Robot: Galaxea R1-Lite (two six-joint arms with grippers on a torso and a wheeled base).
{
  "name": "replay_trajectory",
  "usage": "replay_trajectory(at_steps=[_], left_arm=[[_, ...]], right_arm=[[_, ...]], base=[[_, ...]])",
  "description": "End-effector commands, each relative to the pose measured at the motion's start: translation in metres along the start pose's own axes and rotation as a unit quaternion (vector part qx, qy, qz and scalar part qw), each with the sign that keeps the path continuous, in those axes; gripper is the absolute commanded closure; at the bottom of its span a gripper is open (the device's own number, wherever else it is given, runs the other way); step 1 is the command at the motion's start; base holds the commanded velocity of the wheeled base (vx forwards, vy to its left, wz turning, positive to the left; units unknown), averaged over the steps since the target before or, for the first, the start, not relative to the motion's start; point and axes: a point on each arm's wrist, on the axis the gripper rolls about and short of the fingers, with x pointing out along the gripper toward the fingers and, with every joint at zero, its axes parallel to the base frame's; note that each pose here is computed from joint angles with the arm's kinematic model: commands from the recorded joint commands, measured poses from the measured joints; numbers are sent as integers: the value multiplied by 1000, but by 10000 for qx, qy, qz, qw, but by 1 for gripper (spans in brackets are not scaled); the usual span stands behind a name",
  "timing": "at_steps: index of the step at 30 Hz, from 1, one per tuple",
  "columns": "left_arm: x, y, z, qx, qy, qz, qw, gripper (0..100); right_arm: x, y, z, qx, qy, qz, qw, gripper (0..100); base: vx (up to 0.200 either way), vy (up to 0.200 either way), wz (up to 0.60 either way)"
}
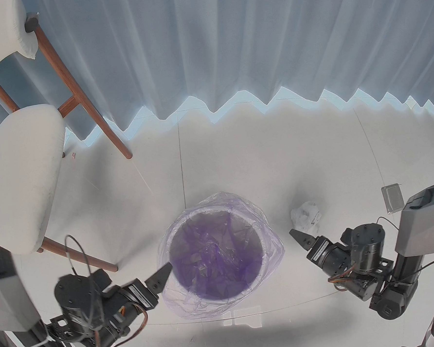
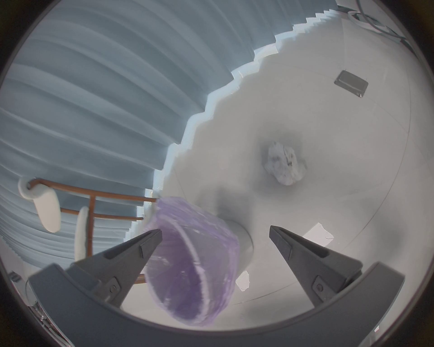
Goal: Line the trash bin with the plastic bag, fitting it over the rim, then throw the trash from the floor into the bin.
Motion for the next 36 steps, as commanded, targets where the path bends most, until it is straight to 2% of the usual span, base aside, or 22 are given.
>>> replay_trajectory(at_steps=[1, 2, 4, 7, 9, 11, 12, 16, 19, 22, 25, 28, 31, 36], left_arm=[[-24, 1, 48, -454, -1084, -245, 9928, 0], [-20, 3, 62, -594, -1393, -180, 9883, 0], [-21, 3, 75, -694, -1712, -193, 9826, 0], [-33, -2, 82, -691, -1908, -408, 9783, 0], [-45, -8, 80, -646, -1914, -634, 9773, 0], [-53, -10, 78, -559, -1895, -710, 9777, 0], [-61, -8, 78, -546, -1969, -720, 9763, 0], [-76, -10, 85, -666, -2313, -828, 9671, 0], [-88, -9, 87, -759, -2490, -930, 9610, 0], [-96, -8, 90, -807, -2590, -973, 9576, 0], [-100, -5, 92, -806, -2648, -880, 9569, 0], [-106, -3, 91, -746, -2652, -831, 9577, 0], [-112, 3, 86, -651, -2432, -566, 9661, 0], [-118, 6, 85, -712, -2528, -410, 9640, 0]], right_arm=[[-55, 19, 26, 179, -391, 538, 9976, 0], [-70, 23, 33, 276, -505, 696, 9959, 0], [-87, 26, 39, 330, -600, 851, 9940, 0], [-116, 22, 42, 318, -667, 933, 9929, 0], [-124, 23, 48, 377, -867, 973, 9908, 0], [-128, 21, 54, 388, -1147, 781, 9896, 0], [-132, 17, 62, 333, -1488, 552, 9868, 0], [-141, 18, 71, 191, -1818, 560, 9815, 0], [-150, 21, 75, 266, -2128, 604, 9749, 0], [-153, 21, 77, 359, -2397, 445, 9692, 0], [-158, 22, 80, 467, -2670, 321, 9620, 0], [-162, 21, 80, 533, -2730, 258, 9602, 0], [-168, 19, 79, 570, -2774, 98, 9590, 0], [-174, 19, 81, 655, -2919, 106, 9541, 0]], base=[[0, 0, 0], [0, 0, 0], [0, 0, 0], [0, 0, 0], [0, 0, 0], [0, 0, 0], [0, 0, 0], [0, 0, 0], [0, 0, 0], [0, 0, 0], [0, 0, 0], [0, 0, 0], [0, 0, 0], [0, 0, 0]])
